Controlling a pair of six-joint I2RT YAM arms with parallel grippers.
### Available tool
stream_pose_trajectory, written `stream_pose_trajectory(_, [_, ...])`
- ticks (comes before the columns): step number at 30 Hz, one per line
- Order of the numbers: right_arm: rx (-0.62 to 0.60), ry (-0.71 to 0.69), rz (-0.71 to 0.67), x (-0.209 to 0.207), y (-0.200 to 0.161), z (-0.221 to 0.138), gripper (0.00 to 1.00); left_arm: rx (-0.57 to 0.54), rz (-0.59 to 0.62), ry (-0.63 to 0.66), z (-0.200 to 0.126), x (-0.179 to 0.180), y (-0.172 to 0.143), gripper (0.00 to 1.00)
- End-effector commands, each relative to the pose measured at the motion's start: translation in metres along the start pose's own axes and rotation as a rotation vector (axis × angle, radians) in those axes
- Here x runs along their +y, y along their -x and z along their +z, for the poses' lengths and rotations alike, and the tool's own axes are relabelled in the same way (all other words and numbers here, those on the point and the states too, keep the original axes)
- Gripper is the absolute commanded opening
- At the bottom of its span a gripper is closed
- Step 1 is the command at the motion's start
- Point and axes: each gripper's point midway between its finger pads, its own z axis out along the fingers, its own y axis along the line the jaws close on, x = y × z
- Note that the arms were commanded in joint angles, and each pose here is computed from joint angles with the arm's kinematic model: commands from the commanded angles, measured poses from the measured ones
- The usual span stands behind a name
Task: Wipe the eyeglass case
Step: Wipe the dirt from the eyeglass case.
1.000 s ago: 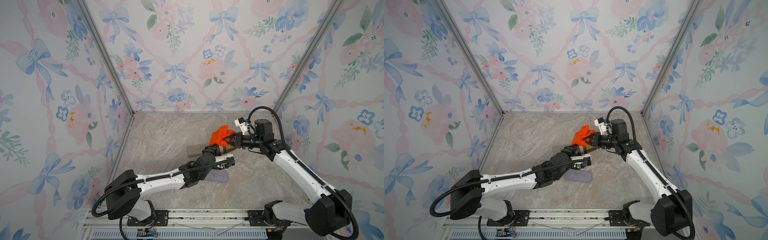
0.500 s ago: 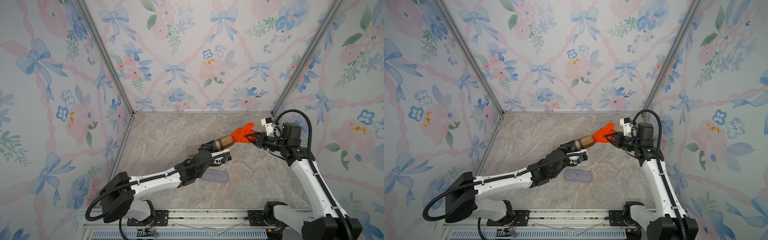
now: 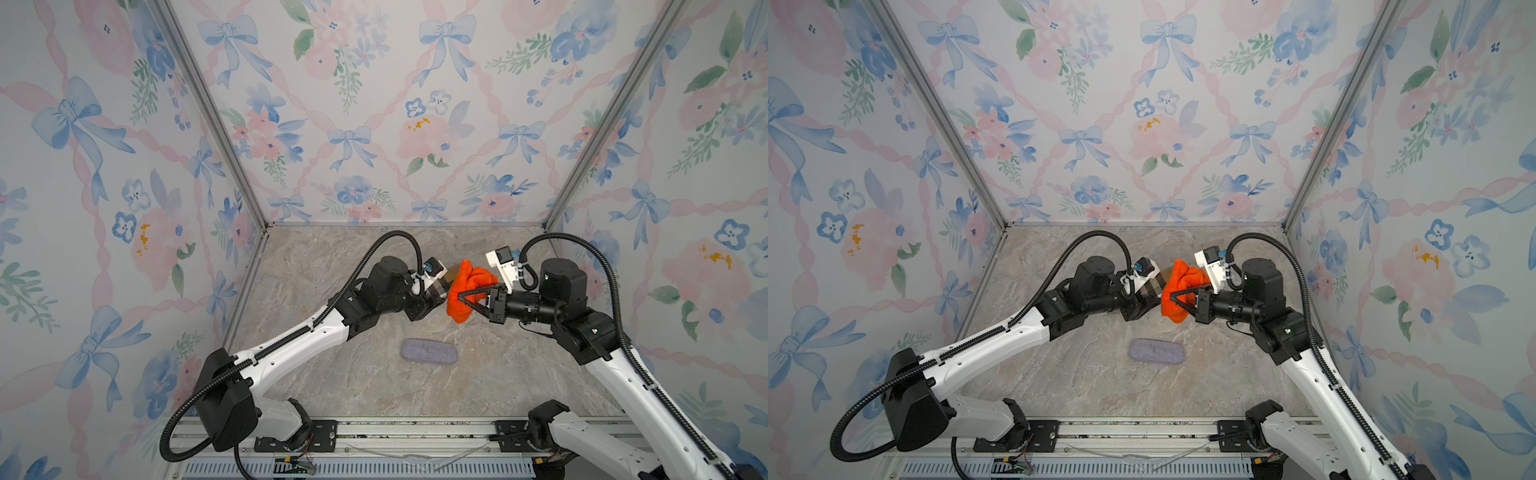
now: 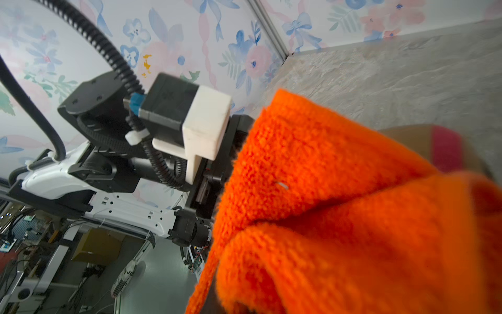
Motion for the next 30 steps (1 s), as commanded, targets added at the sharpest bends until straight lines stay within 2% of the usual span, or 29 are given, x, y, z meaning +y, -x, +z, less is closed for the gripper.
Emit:
stream_pose_trajectory(1, [-0.006,-0.092,-0.119,-0.017,0.009,0.011,0.00,-0.058,-0.131,-0.213,-0.011,-0.031,0.025,0.00])
stream_pose_trajectory(4, [-0.006,-0.251,-0.121,-0.059,0.013,0.001,0.00,-0.093,-0.155,-0.217,-0.021,-0.028,0.032,0.00])
stream_pose_trajectory(6, [-0.036,-0.287,-0.092,-0.073,0.018,-0.010,0.00,-0.124,-0.191,-0.227,-0.028,-0.023,0.035,0.00])
stream_pose_trajectory(9, [-0.076,-0.245,-0.086,-0.066,0.023,-0.010,0.00,-0.156,-0.230,-0.254,-0.034,-0.020,0.039,0.00])
stream_pose_trajectory(15, [-0.077,-0.105,-0.158,-0.016,0.021,0.019,0.00,-0.089,-0.258,-0.303,-0.023,-0.025,0.029,0.00])
stream_pose_trajectory(19, [-0.080,-0.045,-0.178,0.001,0.024,0.026,0.00,-0.079,-0.266,-0.325,-0.021,-0.027,0.028,0.00])
stream_pose_trajectory(22, [-0.046,-0.143,-0.208,-0.023,0.018,0.025,0.00,-0.091,-0.262,-0.348,-0.025,-0.031,0.034,0.00])
stream_pose_trajectory(25, [-0.061,-0.187,-0.139,-0.055,0.020,0.013,0.00,-0.090,-0.273,-0.356,-0.029,-0.031,0.032,0.00])
stream_pose_trajectory(30, [-0.070,-0.145,-0.146,-0.048,0.011,0.011,0.00,-0.113,-0.290,-0.379,-0.041,-0.027,0.038,0.00])
